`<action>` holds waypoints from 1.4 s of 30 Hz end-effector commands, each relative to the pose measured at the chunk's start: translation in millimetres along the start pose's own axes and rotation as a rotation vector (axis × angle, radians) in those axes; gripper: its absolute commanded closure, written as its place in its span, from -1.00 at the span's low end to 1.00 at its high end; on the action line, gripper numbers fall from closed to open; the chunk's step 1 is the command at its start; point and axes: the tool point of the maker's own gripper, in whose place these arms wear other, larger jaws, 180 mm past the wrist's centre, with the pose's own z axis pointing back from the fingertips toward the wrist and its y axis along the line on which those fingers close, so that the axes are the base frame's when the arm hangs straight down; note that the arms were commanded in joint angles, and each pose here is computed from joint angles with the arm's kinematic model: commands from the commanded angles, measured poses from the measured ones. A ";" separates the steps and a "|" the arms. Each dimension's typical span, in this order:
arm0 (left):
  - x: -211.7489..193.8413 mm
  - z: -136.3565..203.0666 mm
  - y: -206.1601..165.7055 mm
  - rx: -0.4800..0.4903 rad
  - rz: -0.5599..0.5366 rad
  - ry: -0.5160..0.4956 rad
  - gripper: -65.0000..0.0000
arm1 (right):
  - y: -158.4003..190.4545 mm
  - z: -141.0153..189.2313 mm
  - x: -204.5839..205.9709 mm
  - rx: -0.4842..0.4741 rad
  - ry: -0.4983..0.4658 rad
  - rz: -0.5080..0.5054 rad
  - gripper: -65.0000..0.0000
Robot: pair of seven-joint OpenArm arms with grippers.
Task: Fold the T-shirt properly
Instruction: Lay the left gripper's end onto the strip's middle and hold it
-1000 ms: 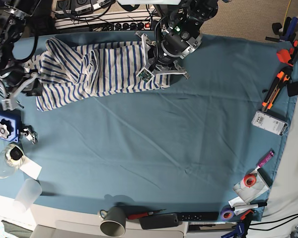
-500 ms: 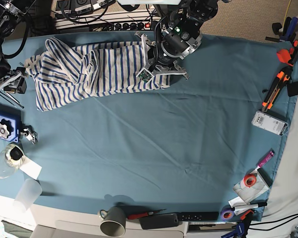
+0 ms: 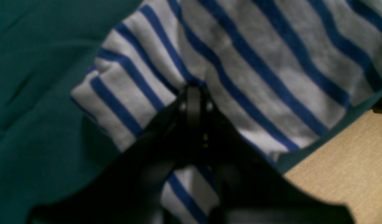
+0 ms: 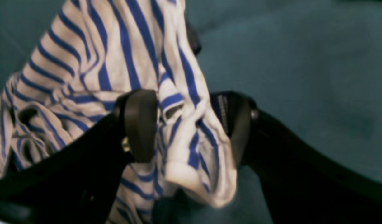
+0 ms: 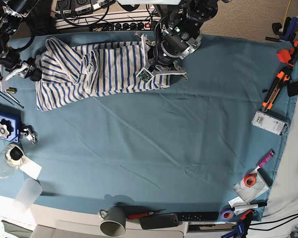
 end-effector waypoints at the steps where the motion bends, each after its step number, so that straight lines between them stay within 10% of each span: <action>1: -6.1 -0.6 -6.0 -0.019 0.003 0.032 1.00 | -3.3 6.4 12.9 -0.009 -0.022 0.021 -0.10; 27: -6.3 -0.6 -5.8 -0.019 0.003 0.032 1.00 | 52.2 17.7 36.0 0.308 -0.143 0.013 -0.10; 42: 1.6 -0.7 -6.2 -0.021 0.001 -0.012 1.00 | 46.3 7.7 48.9 0.236 -0.128 0.034 -0.10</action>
